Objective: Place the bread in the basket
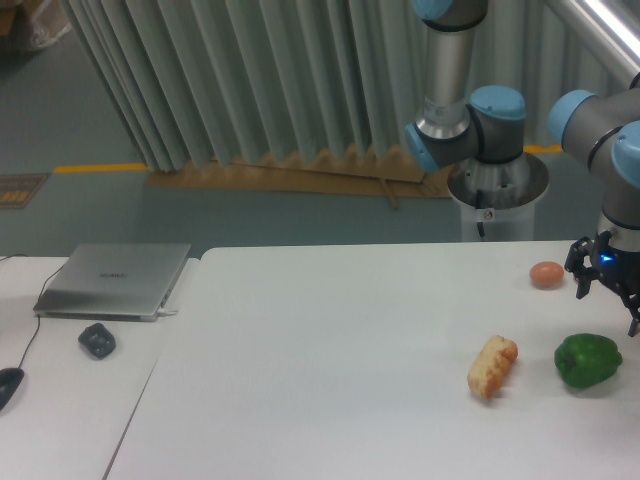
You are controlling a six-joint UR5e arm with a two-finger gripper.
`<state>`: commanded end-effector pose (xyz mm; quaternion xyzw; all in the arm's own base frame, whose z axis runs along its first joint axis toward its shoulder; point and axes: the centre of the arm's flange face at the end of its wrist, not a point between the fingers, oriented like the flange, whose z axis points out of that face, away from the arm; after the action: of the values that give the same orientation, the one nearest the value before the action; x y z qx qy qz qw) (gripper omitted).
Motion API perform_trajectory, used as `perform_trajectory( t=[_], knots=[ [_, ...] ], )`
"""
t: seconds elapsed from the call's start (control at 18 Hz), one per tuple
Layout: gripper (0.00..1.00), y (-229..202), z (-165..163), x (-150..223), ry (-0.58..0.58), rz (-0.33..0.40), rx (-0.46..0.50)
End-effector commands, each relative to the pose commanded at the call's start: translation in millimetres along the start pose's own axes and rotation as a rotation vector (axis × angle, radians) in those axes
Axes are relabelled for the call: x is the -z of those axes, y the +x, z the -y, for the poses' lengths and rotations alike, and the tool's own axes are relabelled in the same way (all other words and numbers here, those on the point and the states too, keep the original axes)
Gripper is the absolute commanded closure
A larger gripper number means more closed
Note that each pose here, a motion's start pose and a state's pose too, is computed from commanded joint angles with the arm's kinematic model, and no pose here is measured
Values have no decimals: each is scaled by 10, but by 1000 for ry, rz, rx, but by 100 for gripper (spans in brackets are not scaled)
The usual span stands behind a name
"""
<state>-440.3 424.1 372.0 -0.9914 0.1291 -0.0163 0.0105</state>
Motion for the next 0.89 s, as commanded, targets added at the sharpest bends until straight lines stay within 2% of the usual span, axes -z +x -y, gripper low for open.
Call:
perform_trajectory(
  t=[0.72,0.83,0.89],
  knots=[
    [0,48,-73,-30,-32,-7,3],
    [0,56,-74,-57,-40,-12,22],
    [0,59,-46,-56,-31,-11,72]
  ],
)
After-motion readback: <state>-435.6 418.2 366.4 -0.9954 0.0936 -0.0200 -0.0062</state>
